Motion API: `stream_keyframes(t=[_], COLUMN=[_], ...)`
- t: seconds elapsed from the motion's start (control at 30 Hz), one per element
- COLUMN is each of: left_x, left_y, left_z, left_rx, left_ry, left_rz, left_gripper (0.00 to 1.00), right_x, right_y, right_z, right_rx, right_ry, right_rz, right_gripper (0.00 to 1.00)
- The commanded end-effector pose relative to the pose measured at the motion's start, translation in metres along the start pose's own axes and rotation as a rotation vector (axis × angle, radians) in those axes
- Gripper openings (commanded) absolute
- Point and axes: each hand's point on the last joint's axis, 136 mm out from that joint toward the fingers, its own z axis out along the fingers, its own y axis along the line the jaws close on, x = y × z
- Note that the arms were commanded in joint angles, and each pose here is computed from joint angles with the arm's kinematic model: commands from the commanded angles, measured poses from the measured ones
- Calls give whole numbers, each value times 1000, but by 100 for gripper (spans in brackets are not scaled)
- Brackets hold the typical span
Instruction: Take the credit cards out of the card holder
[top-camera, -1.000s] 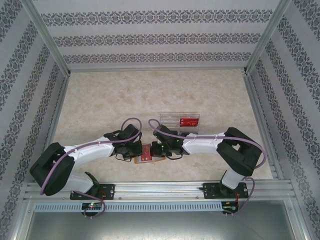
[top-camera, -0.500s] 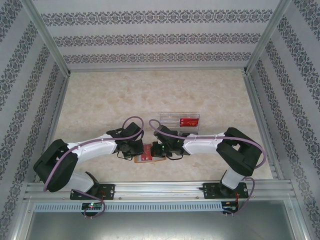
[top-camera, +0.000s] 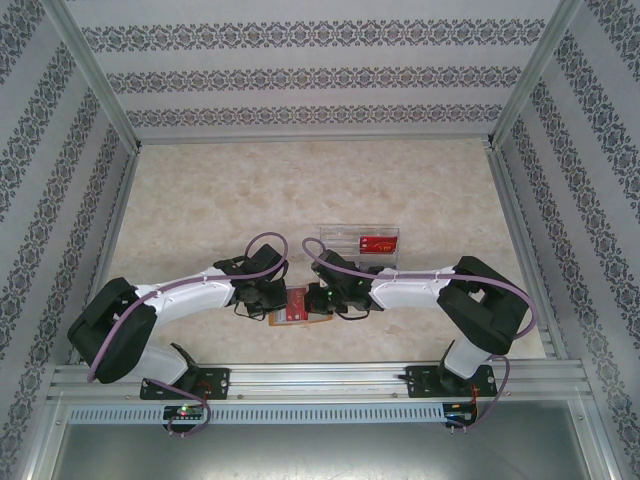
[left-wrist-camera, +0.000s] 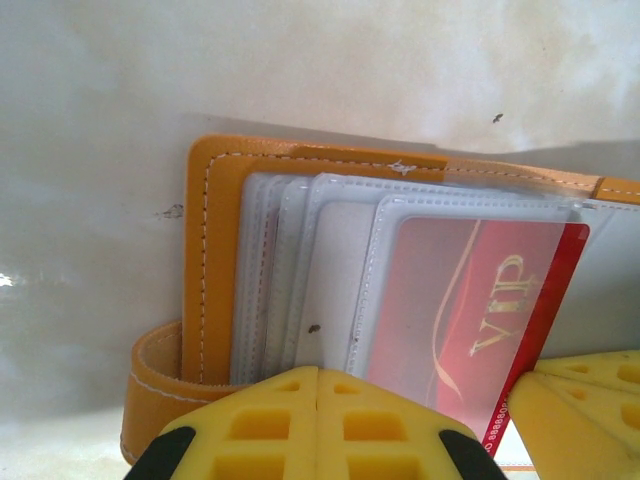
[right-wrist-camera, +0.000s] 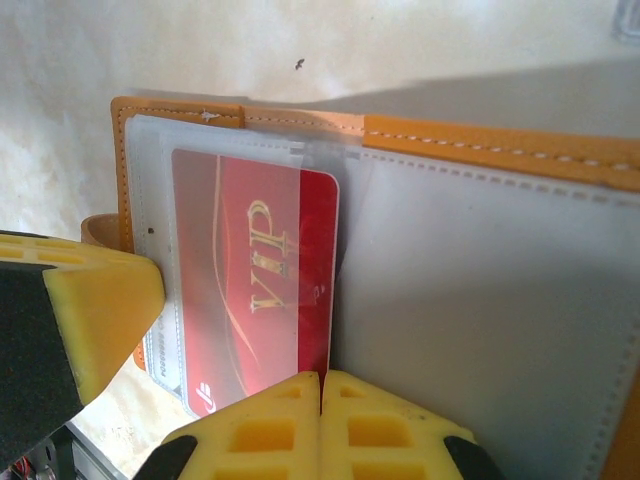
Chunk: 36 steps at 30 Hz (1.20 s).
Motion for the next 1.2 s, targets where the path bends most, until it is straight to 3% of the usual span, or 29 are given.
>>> stream_keyframes(t=[0.0,0.17,0.53,0.87,1.03,1.17], left_x=[11,10,11,11,11,10], left_y=[53,50,53,52,51,49], left_z=[12,10,11,11,11,11], left_rx=[-214,-208,-214,-213,-209,-204], left_ry=[20,16,18,19,20,21], left_rz=[-37,-29,-30,-31,-30,-28], left_gripper=[0,0,0,0,0,0], right_x=[1,-2,7,4,0,-2], right_y=[-3,7,-26,-22,-13,-8], right_z=[-3,-4,-4,-10,-9,-5], right_rx=[3,-32,44,16,-23,-50], right_ry=[3,-1,6,-6,-14,-12], right_rz=[1,-16,43,37,39,46], right_gripper=[0,0,0,0,23,26])
